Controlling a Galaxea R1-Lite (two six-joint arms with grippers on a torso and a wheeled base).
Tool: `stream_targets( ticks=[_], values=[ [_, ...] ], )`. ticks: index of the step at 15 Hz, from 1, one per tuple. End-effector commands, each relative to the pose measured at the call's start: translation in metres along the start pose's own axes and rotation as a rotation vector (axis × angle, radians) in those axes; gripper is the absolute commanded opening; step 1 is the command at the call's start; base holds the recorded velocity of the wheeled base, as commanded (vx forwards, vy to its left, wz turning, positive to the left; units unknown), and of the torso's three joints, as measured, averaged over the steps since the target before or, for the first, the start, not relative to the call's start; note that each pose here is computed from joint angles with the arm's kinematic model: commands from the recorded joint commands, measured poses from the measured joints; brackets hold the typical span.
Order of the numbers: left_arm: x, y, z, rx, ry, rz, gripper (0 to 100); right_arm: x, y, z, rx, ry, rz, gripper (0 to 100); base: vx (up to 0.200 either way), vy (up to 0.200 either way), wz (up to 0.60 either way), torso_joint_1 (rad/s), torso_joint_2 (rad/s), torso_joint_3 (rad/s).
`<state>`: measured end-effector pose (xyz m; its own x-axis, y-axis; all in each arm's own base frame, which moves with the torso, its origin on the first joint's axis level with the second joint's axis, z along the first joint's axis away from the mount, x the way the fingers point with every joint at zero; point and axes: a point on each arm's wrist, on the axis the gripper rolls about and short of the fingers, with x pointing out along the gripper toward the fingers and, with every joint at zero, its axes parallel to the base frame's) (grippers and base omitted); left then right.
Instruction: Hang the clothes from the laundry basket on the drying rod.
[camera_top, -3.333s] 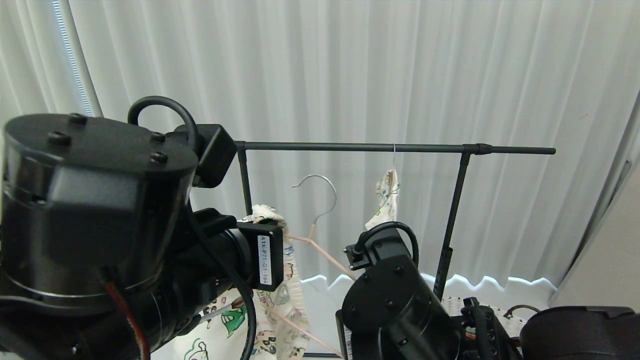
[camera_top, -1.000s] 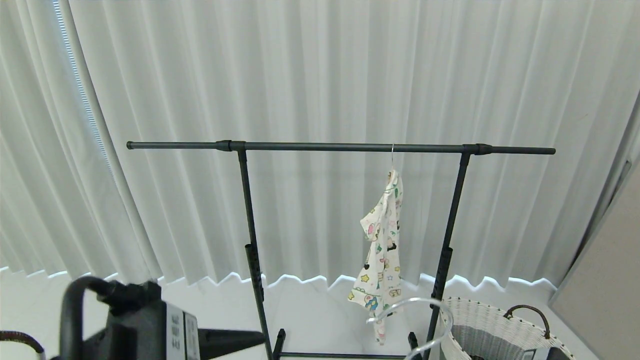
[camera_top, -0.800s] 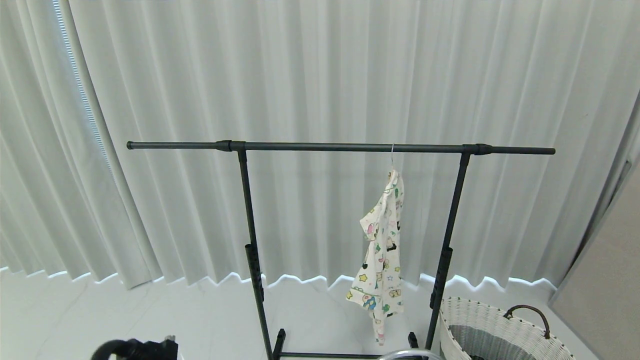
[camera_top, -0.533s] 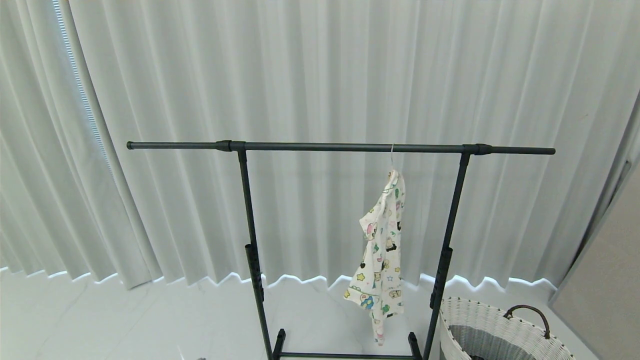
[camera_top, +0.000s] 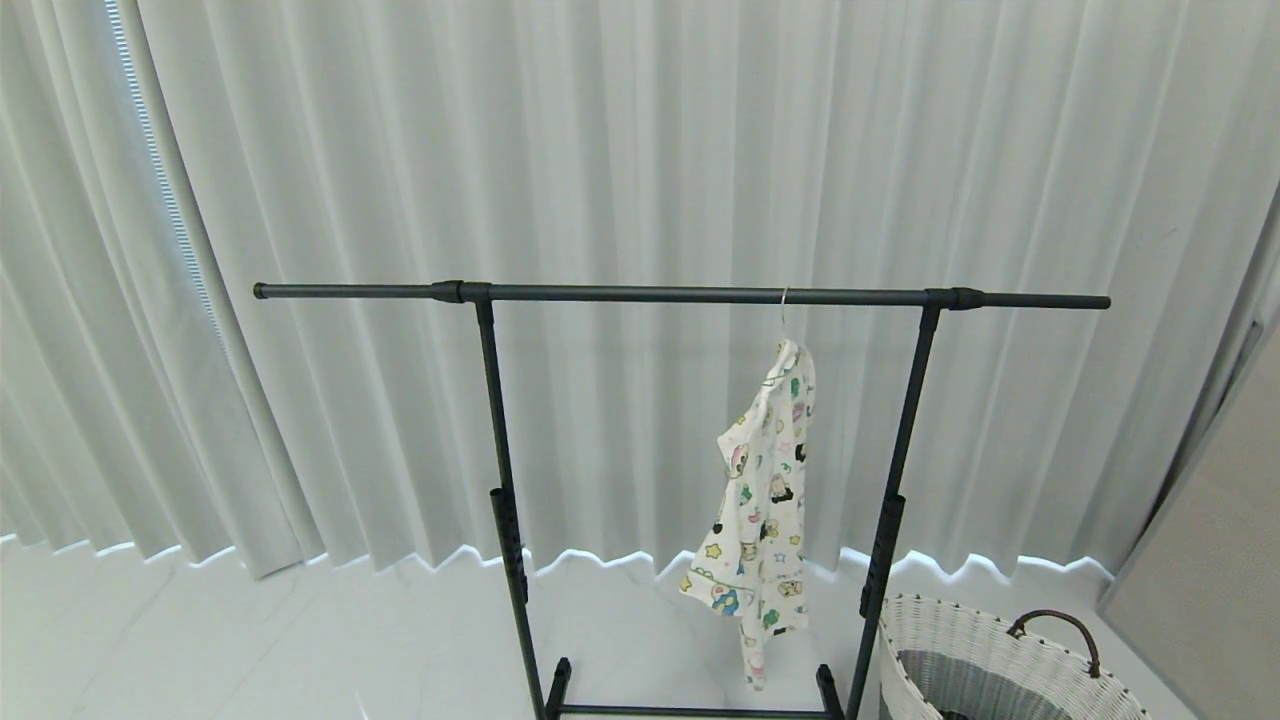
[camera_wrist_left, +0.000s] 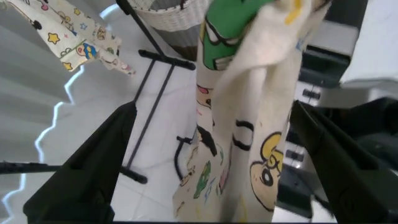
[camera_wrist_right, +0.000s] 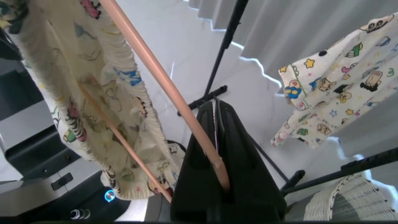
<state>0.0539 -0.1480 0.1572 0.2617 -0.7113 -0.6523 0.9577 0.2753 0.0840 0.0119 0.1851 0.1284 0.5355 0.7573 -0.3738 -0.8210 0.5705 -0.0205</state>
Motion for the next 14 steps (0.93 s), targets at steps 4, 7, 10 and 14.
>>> stream_targets(
  ticks=[4, 7, 10, 14],
  values=[
    [0.001, 0.000, -0.002, 0.001, 0.009, 0.002, 0, 0.000, 0.000, 0.001, -0.009, -0.013, 0.003, 0, 0.000, 0.000, 0.00, 0.000, 0.00, 0.000],
    [0.001, 0.000, -0.002, 0.001, 0.009, 0.005, 0, 0.000, 0.000, 0.002, -0.036, -0.014, -0.003, 0, 0.000, 0.000, 0.00, 0.000, 0.00, 0.000],
    [0.001, 0.002, -0.003, 0.003, 0.020, 0.087, 0, 0.000, 0.000, 0.002, -0.069, -0.015, -0.006, 100, 0.000, 0.000, 0.00, 0.000, 0.00, 0.000],
    [0.003, 0.005, -0.016, 0.031, 0.093, 0.291, 0, -0.002, -0.006, 0.004, -0.073, -0.034, -0.065, 100, 0.000, 0.000, 0.00, 0.000, 0.00, 0.000]
  ],
)
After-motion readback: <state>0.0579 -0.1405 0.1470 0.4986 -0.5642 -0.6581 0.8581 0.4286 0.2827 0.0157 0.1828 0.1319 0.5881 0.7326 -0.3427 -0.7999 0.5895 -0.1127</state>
